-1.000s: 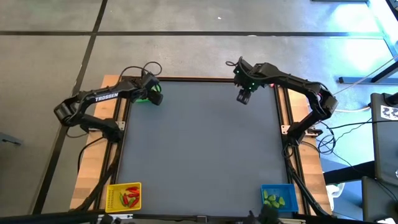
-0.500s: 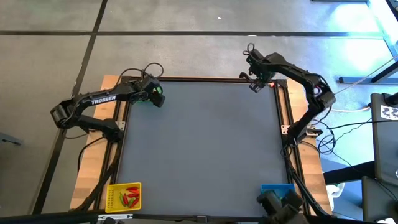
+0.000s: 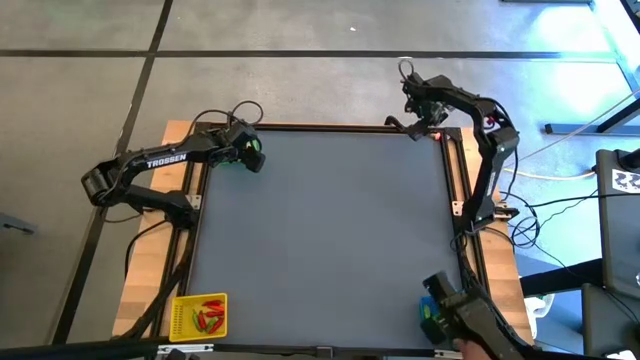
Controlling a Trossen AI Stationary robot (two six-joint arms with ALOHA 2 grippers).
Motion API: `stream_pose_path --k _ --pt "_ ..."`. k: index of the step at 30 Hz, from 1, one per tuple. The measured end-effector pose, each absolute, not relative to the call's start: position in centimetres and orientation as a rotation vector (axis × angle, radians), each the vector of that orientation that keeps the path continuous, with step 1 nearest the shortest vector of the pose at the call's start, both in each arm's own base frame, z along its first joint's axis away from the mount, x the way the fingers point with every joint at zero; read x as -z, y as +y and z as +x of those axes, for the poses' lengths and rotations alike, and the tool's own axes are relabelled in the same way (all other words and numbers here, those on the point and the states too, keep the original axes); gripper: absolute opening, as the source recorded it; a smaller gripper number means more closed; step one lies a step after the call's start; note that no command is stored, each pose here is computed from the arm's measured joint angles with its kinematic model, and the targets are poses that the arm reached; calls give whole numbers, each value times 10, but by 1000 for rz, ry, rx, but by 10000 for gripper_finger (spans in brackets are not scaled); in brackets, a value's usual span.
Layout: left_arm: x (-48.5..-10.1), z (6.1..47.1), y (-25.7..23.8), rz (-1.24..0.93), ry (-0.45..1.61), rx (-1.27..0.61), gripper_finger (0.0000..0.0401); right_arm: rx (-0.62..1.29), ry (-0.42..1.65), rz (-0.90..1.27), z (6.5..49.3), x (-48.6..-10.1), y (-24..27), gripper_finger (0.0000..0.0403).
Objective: Sort produce into baskets
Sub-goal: Put the red mushroom into the green bin
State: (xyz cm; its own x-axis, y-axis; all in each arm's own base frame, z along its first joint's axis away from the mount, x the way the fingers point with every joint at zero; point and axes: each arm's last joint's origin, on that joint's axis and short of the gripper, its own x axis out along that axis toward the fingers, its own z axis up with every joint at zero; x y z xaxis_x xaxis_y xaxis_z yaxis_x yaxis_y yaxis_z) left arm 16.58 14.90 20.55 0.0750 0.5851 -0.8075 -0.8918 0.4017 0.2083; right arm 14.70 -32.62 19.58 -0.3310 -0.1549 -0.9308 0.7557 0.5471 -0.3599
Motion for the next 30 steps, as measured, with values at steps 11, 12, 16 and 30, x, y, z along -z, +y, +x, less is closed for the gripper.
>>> stream_pose_path --k 11,12,16,30 --pt "-206 168 147 -374 980 -1135 185 988 1745 530 140 -174 -336 138" --pt "-206 168 146 -370 981 -1130 185 996 1765 516 140 -172 -337 134" --pt "-206 170 144 -356 987 -1113 185 980 1822 476 144 -162 -338 125" --pt "-206 171 143 -349 989 -1105 185 898 1849 434 146 -152 -341 124"
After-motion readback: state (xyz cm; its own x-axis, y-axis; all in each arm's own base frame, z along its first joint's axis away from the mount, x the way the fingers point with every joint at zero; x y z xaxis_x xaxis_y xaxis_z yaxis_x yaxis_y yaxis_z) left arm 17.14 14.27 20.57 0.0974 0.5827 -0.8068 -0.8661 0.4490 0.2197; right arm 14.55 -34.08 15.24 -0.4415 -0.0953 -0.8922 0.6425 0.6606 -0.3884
